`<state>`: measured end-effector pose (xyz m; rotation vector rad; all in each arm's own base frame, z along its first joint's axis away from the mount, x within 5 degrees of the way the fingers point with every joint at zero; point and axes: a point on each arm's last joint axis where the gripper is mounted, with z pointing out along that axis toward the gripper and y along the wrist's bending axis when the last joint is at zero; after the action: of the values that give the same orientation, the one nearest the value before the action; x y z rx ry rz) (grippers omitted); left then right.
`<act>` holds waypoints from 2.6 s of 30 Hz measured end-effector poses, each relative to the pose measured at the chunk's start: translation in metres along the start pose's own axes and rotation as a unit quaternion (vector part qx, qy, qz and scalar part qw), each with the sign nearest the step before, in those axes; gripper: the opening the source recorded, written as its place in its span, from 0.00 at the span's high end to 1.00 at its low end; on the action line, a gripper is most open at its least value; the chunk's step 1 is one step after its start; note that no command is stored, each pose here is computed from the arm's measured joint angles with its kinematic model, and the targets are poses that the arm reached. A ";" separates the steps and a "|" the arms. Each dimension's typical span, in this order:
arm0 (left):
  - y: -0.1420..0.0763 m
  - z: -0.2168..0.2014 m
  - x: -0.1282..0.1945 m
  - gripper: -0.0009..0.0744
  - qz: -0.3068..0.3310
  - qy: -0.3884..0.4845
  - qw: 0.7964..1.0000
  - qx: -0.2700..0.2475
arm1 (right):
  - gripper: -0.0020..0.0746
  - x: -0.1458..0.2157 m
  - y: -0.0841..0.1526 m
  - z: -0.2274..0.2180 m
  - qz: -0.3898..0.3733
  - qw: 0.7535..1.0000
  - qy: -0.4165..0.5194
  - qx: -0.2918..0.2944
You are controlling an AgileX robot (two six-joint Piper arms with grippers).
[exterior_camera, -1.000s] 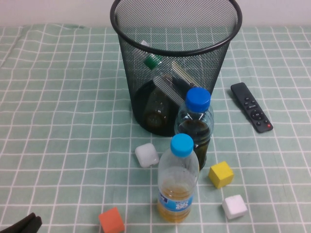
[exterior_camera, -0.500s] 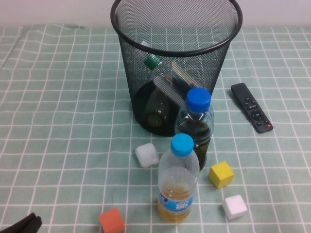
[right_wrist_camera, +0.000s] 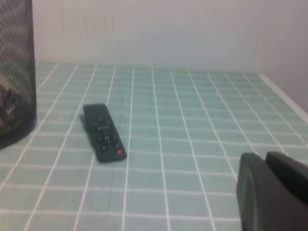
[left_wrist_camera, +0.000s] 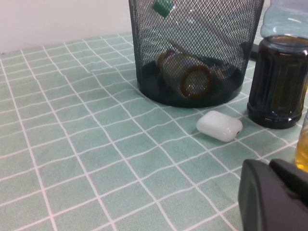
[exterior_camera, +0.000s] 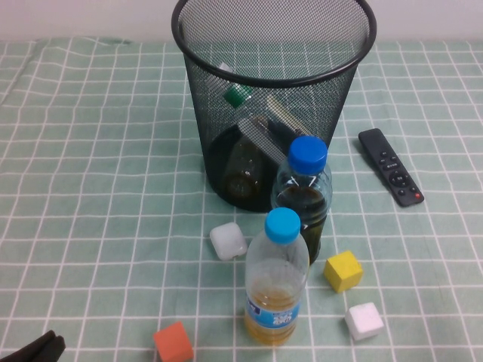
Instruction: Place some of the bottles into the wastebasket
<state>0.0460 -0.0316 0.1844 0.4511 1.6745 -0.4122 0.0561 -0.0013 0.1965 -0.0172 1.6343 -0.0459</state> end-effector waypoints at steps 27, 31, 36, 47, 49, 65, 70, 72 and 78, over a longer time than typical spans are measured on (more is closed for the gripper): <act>0.000 0.000 0.000 0.99 0.000 0.000 1.000 0.000 | 0.98 0.025 0.000 -0.002 -0.001 0.993 0.118 0.011; 0.001 0.000 -0.002 0.99 0.002 -0.012 1.000 -0.005 | 0.98 0.025 0.000 -0.002 -0.001 0.993 0.117 0.011; 0.010 -0.001 -0.005 0.99 0.030 -0.023 0.997 -0.073 | 0.98 0.025 0.000 -0.002 0.000 0.993 0.116 0.011; 0.027 -0.006 0.012 0.99 -0.035 0.059 0.971 -0.227 | 0.98 0.025 0.001 -0.002 0.002 0.993 0.116 0.011; 0.027 -0.006 0.012 0.99 -0.036 0.061 0.971 -0.228 | 0.98 0.025 0.001 -0.002 0.002 0.993 0.116 0.011; 0.028 -0.007 0.012 0.99 -0.025 0.065 0.970 -0.233 | 0.98 0.025 0.001 -0.002 0.002 0.993 0.116 0.011; 0.028 -0.007 0.012 0.99 -0.025 0.065 0.970 -0.233 | 0.98 0.025 0.001 -0.002 0.002 0.993 0.116 0.011; 0.028 -0.007 0.012 0.99 -0.025 0.065 0.970 -0.233 | 0.98 0.025 0.001 -0.002 0.002 0.993 0.116 0.011; 0.028 -0.007 0.012 0.99 -0.026 0.065 0.970 -0.233 | 0.98 0.025 0.001 -0.002 0.002 0.993 0.116 0.011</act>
<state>0.0530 -0.0032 0.1729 0.0868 1.8439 -0.0181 0.0526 -0.0017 0.1715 0.0086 1.8658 -0.0660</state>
